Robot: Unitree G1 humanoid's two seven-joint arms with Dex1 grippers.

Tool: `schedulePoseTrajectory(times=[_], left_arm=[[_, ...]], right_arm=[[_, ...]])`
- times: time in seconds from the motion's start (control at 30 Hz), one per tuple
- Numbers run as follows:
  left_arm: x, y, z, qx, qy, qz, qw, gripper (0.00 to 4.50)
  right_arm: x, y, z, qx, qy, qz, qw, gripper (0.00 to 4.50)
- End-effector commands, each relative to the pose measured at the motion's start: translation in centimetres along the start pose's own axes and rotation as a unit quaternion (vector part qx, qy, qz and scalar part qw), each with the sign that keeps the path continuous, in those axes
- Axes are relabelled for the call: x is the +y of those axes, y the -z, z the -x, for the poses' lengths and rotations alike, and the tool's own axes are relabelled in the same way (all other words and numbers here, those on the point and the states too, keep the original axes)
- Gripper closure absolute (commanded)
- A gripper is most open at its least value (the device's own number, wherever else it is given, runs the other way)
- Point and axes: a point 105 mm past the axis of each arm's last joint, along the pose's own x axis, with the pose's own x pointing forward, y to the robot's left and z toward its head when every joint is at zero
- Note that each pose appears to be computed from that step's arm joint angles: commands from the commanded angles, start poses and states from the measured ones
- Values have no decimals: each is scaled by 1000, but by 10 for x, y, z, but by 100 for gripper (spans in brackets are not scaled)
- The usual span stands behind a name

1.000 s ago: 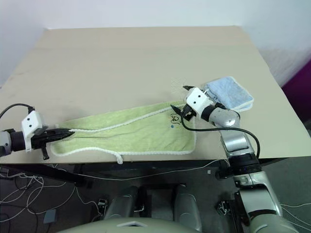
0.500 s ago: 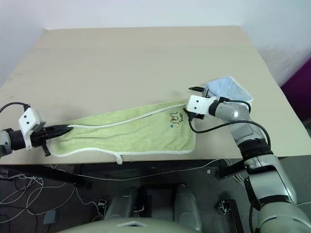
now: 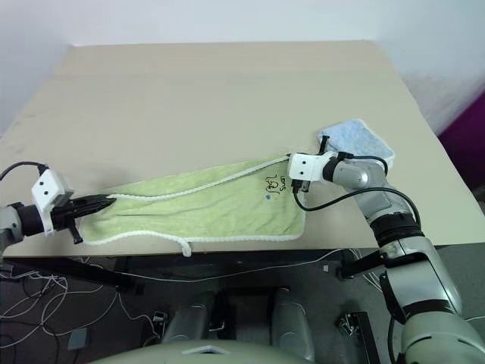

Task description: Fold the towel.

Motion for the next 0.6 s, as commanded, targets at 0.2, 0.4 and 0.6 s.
schedulePoseTrajectory(times=[0.2, 0.4, 0.6], left_arm=[[22, -12, 0, -38, -73, -14, 997, 450], [75, -41, -12, -100, -183, -5, 978, 450], [120, -94, -17, -156, -258, -30, 953, 450]], right_arm=[[-37, -6, 10, -6, 46, 31, 998, 445], [-93, -13, 10, 3, 130, 27, 991, 445], [-151, -29, 24, -6, 200, 47, 979, 445]])
